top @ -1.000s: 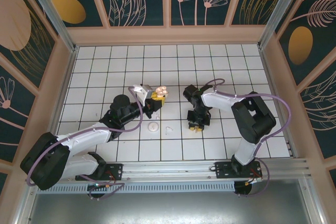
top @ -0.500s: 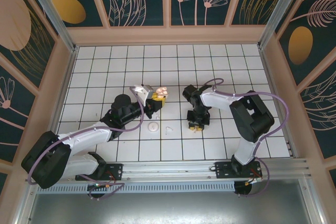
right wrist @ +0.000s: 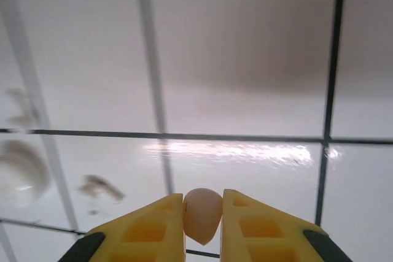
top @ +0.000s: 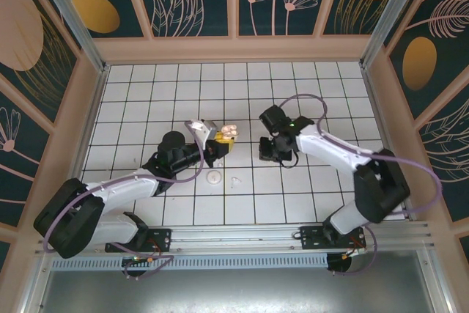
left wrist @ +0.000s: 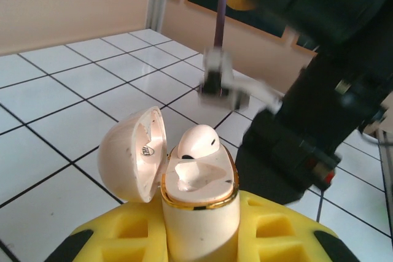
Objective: Insert the wireless bluetooth earbuds into the charging case
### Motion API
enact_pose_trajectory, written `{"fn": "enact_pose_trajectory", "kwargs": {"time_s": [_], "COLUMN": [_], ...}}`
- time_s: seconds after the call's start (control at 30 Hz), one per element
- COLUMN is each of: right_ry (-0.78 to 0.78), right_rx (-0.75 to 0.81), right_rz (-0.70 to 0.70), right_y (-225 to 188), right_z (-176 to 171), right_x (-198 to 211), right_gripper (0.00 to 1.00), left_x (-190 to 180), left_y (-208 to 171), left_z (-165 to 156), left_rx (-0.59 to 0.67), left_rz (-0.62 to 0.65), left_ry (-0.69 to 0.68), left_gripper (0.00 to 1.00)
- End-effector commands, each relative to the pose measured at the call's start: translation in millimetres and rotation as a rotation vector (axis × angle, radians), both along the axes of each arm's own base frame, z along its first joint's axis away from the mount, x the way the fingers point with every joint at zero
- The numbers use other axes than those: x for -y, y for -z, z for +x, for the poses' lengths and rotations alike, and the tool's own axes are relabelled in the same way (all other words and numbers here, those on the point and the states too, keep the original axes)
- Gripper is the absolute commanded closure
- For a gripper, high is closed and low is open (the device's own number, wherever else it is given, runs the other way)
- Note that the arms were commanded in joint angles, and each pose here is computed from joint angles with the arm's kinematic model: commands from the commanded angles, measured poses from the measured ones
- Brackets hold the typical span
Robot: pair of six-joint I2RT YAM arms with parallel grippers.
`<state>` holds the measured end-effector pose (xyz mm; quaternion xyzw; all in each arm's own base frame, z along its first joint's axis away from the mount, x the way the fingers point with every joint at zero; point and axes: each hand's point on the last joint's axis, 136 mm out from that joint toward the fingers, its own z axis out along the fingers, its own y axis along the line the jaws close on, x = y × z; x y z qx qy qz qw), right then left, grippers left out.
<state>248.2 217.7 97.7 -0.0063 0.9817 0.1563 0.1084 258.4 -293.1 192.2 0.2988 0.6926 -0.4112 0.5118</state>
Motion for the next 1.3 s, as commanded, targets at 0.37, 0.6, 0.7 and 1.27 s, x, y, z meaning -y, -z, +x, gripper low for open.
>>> {"fn": "enact_pose_trajectory", "kwargs": {"time_s": [0.37, 0.6, 0.7, 1.27], "right_ry": [-0.405, -0.545, -0.578, -0.558], "right_rx": [0.75, 0.779, 0.771, 0.781], "right_rz": [0.307, 0.363, 0.362, 0.346], "right_y": [-193, -212, -208, -194], "right_z": [9, -3, -8, -7], "right_x": [-35, -61, -70, -69], "right_gripper": [0.81, 0.81, 0.81, 0.82], "left_x": [41, 52, 53, 53], "left_y": [-34, -46, -52, -78], "left_z": [-7, -14, -13, -12], "left_rx": [0.037, 0.06, 0.066, 0.087], "left_rz": [-0.098, -0.125, -0.144, -0.229], "left_ry": [0.244, 0.346, 0.349, 0.352], "left_gripper": [0.88, 0.88, 0.88, 0.88]}}
